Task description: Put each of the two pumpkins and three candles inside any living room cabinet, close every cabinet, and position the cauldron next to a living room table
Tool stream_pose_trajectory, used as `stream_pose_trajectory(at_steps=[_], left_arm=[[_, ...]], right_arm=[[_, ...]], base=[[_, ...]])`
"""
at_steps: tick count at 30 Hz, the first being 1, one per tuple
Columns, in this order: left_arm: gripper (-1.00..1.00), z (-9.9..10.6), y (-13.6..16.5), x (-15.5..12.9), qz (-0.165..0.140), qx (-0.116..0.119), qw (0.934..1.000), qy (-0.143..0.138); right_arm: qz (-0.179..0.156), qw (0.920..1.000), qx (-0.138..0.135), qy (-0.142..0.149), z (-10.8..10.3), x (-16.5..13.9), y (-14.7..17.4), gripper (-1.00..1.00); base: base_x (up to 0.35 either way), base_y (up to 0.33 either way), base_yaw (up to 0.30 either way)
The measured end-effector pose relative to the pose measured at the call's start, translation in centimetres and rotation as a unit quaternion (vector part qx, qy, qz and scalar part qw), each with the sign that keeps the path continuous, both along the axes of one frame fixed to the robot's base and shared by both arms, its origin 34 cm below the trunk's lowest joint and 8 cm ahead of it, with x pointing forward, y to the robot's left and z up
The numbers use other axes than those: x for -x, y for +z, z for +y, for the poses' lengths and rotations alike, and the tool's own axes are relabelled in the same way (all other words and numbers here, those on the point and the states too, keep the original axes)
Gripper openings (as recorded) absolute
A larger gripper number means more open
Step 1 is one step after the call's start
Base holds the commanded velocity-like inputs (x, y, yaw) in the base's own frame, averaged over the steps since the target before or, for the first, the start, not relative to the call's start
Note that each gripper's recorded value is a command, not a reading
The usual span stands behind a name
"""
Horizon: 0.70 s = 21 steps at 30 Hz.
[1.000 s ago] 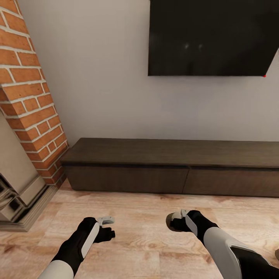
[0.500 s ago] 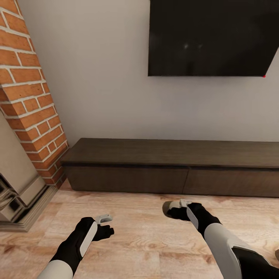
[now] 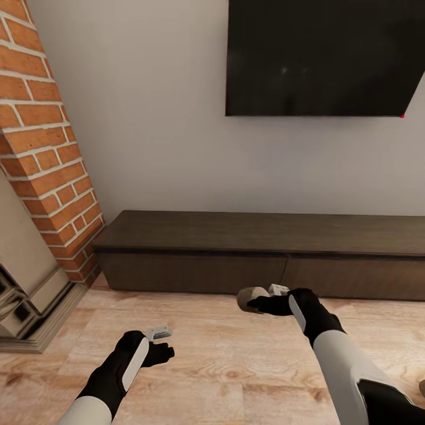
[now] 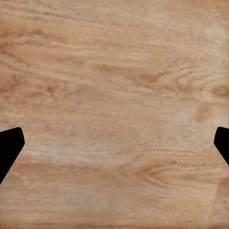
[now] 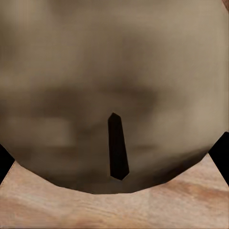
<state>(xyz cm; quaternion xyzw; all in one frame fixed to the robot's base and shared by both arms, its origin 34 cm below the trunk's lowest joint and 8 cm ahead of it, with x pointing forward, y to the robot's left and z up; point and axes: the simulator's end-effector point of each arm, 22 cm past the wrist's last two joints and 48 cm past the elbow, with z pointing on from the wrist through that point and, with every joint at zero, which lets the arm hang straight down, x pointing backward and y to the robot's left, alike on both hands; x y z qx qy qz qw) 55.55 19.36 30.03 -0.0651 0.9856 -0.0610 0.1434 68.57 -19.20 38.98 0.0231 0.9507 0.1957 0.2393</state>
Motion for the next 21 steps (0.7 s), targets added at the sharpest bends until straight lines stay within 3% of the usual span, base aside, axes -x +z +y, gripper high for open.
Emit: stream_pose_trajectory(at_steps=[6,9,12,16,21], left_arm=[[1.00,-0.3,0.0,0.0,0.000,0.006,1.0000,0.002],[1.00,-0.8,0.1,0.0,0.002,0.025,0.9996,0.012],[1.00,-1.8,0.2,0.0,0.005,0.055,0.9981,0.028],[1.00,-3.4,0.0,0.5,0.019,0.114,0.9913,0.063],[1.00,-5.0,0.8,-1.1,-0.011,0.175,0.9793,0.101]], right_arm=[[-0.002,0.9982,-0.055,0.022,1.8,-0.4,3.6,-1.00],[-0.006,0.9949,-0.094,0.037,3.2,-0.5,5.4,-1.00],[-0.012,0.9917,-0.118,0.051,4.1,-0.5,6.8,-1.00],[-0.045,0.9804,-0.175,0.079,5.9,-0.9,11.1,-1.00],[-0.077,0.9653,-0.225,0.107,7.3,-1.0,16.0,-1.00]], base=[[0.000,0.000,0.000],[0.000,0.000,0.000],[0.000,0.000,0.000],[0.000,0.000,0.000],[0.000,0.000,0.000]])
